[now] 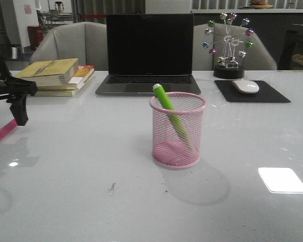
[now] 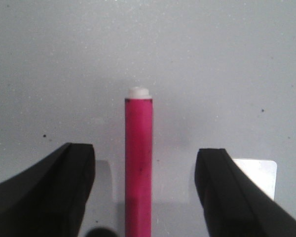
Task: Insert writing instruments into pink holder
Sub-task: 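Grasp the pink marker with the left gripper and lift it, then carry the pink marker over the holder and release it inside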
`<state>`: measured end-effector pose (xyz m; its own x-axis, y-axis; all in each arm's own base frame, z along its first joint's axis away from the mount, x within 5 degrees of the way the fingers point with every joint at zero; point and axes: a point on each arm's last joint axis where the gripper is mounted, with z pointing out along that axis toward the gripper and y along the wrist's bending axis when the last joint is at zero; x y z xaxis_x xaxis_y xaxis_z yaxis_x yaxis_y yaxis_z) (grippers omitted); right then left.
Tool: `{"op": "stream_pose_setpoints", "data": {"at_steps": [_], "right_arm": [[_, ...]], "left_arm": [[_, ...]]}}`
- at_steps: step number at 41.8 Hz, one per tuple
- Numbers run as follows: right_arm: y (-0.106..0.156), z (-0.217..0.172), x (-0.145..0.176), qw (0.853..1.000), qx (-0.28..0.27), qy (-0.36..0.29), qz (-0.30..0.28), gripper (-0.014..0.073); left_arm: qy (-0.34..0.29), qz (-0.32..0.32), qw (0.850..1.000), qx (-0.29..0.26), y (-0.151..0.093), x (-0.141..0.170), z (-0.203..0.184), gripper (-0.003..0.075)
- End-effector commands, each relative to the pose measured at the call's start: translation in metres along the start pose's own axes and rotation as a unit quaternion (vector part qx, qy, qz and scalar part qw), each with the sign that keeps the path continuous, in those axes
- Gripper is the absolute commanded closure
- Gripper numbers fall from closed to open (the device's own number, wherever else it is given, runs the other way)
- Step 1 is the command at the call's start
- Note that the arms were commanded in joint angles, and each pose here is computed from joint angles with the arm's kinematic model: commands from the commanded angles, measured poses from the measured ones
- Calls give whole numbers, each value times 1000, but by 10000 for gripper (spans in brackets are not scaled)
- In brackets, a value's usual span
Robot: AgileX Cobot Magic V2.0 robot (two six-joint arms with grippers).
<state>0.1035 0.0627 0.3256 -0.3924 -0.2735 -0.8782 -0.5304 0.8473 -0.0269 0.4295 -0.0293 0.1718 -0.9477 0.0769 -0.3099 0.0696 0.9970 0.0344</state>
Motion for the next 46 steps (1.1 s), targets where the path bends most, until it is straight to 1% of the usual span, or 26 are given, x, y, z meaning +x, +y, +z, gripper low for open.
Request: {"op": "stream_pose_setpoints", "data": {"at_steps": [1, 8, 13, 17, 26, 30, 34, 39, 42, 43, 46], "right_arm": [[-1, -6, -15, 999, 7, -53, -10, 116], [-1, -6, -15, 999, 7, -53, -10, 116], [-1, -6, -15, 999, 7, -53, -10, 116], [-1, -6, -15, 999, 7, -53, -10, 116], [-1, -6, -15, 999, 7, -53, -10, 116], [-1, -6, -15, 999, 7, -53, -10, 116], [-1, -6, -15, 999, 7, -53, -10, 116], [-1, -6, -15, 999, 7, -53, -10, 116], [-1, -6, -15, 999, 7, -53, -10, 116], [-1, -6, -15, 999, 7, -53, -10, 116], [-1, -6, -15, 999, 7, -53, -10, 116]], "left_arm": [[-40, -2, 999, -2, 2, -18, -23, 235], [-30, -1, 1000, -3, 2, -23, -14, 238], [-25, -1, 1000, -3, 2, -24, -11, 285], [-25, -1, 1000, -3, 2, -24, -11, 347], [-20, -1, 1000, -3, 2, -23, -11, 561], [-29, -6, 1000, 3, 1, -23, -22, 629], [-69, -15, 997, 30, -6, -20, -41, 627], [-167, -2, 983, 77, -24, -2, -82, 627], [-242, 3, 965, 98, -37, 15, -108, 627], [-272, 2, 957, 103, -43, 19, -117, 627], [-336, -5, 935, 113, -54, 41, -139, 627]]}}
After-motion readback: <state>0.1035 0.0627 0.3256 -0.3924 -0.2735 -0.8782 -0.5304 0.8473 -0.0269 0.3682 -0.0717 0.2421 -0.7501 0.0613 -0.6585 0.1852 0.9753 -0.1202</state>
